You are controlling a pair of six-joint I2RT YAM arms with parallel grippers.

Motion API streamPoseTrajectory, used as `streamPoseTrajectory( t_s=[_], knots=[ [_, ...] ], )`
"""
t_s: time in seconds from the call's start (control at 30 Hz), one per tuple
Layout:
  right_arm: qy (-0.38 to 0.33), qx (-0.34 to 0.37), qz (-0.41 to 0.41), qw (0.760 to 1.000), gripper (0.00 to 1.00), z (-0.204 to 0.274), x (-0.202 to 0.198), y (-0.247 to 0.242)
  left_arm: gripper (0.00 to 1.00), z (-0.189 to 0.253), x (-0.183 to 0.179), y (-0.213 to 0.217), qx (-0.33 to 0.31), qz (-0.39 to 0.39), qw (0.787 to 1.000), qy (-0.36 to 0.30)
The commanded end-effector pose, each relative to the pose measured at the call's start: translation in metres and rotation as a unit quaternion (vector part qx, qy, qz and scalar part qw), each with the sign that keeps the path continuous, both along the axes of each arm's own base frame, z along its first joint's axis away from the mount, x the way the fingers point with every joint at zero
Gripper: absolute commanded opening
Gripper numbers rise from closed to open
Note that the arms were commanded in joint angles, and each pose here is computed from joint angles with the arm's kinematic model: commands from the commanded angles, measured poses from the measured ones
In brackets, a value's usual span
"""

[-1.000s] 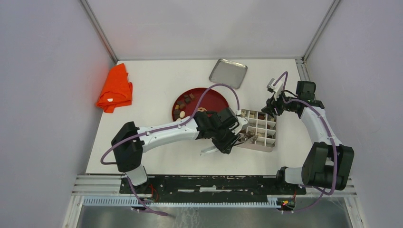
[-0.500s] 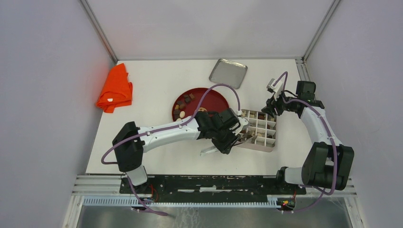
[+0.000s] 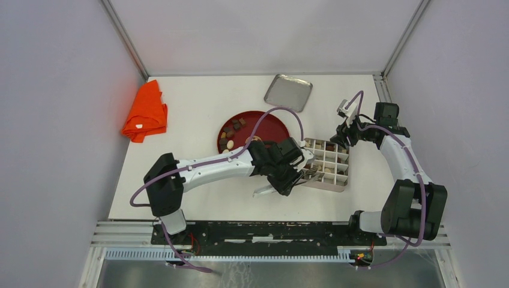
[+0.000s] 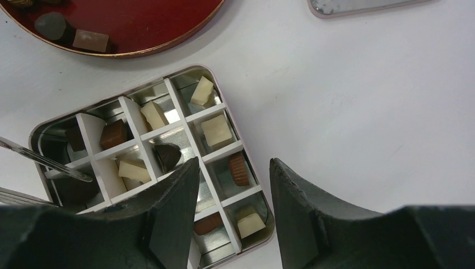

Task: Pack the chocolate
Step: Place the fake chocolate in the packing box, then pick up the fake chocolate from the plate.

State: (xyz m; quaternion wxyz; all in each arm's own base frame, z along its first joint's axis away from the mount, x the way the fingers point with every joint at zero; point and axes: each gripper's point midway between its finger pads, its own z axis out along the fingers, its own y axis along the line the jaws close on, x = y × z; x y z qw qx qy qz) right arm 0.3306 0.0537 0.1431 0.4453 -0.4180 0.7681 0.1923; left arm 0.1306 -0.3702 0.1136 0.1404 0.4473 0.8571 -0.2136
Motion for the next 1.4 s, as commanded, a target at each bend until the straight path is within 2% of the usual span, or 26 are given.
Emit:
streamPoseTrajectory(
  t_s=[0.0, 0.27, 0.53, 0.7, 0.9, 1.0, 1.2, 1.37],
  knots=[
    [-0.02, 0.006, 0.009, 1.0, 0.55, 0.012, 0.0, 0.002, 0.46, 0.014, -0.002, -0.014, -0.025, 0.014, 1.0, 0.012],
    [-0.021, 0.007, 0.01, 1.0, 0.55, 0.013, 0.0, 0.002, 0.46, 0.021, -0.002, -0.017, -0.037, 0.016, 0.999, 0.011],
    [-0.02, 0.009, 0.011, 1.0, 0.55, 0.013, -0.001, 0.003, 0.43, 0.064, 0.016, -0.012, -0.108, 0.059, 0.992, -0.003],
    [-0.019, 0.01, 0.013, 1.0, 0.55, 0.013, -0.001, 0.003, 0.42, 0.071, 0.042, 0.03, -0.114, 0.112, 0.987, -0.001],
    [-0.017, 0.015, 0.016, 1.0, 0.55, 0.012, -0.002, 0.005, 0.43, 0.067, 0.097, 0.117, -0.076, 0.22, 0.972, -0.024],
    [-0.015, 0.017, 0.017, 1.0, 0.55, 0.011, -0.002, 0.005, 0.44, 0.066, 0.12, 0.146, -0.046, 0.263, 0.963, -0.039],
    [-0.012, 0.018, 0.018, 1.0, 0.55, 0.009, -0.002, 0.005, 0.44, 0.052, 0.163, 0.176, 0.005, 0.306, 0.951, -0.044],
    [-0.012, 0.015, 0.018, 1.0, 0.55, 0.008, -0.002, 0.005, 0.44, 0.052, 0.184, 0.178, -0.001, 0.342, 0.939, -0.04]
  ],
)
